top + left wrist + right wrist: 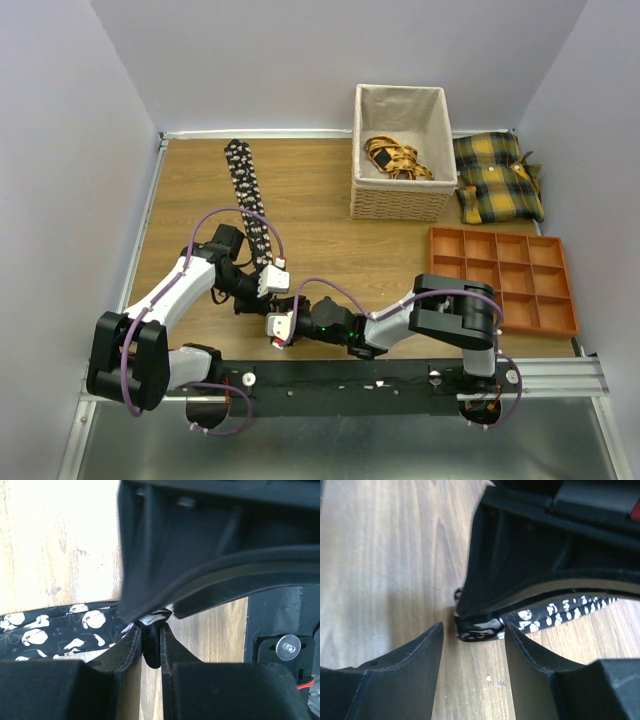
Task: Roll the ties
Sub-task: Roll the tie at the center of the board.
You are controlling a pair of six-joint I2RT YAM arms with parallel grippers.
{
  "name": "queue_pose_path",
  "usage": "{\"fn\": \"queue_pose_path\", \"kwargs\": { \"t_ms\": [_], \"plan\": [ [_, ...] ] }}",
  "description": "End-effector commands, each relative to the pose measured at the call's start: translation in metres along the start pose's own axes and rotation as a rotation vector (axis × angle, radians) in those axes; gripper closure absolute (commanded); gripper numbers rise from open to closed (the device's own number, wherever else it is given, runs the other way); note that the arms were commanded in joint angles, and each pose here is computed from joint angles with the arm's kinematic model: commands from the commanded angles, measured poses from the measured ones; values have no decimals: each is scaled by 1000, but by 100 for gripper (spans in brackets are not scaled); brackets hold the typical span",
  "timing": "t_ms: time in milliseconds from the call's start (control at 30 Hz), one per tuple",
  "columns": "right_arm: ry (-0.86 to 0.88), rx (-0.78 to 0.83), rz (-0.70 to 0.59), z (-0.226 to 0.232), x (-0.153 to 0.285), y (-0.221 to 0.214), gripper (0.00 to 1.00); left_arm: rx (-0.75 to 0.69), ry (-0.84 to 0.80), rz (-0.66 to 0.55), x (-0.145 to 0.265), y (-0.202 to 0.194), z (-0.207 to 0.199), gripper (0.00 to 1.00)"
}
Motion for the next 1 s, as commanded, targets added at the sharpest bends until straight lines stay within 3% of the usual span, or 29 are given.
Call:
{"fn": "queue_pose_path", "kwargs": {
  "t_ms": [0,467,767,867,967],
  "plan": [
    [5,-28,117,8,-5,-24,40,-18,-47,-40,2,11,-8,87],
    [-47,19,36,-17,-11,0,40,-6,-49,-39,1,12,-7,87],
    [16,-2,10,-3,-7,1,45,-4,-45,-47,1,13,-7,87],
    [32,-4,9,1,-5,0,51,-8,-47,-46,1,12,-7,87],
    [29,-21,15,-1,-7,2,65,-4,-47,-44,0,12,-6,87]
  ]
}}
Point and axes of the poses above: each gripper's point midway between its finger pads, its own x axis back along the fingers, its own z axis along the line the jaws close on, y = z × x, the point moved 1 cm from there along x, back along the fingers, and after that the axes turned 15 degrees about x, right-handed, at the moved point
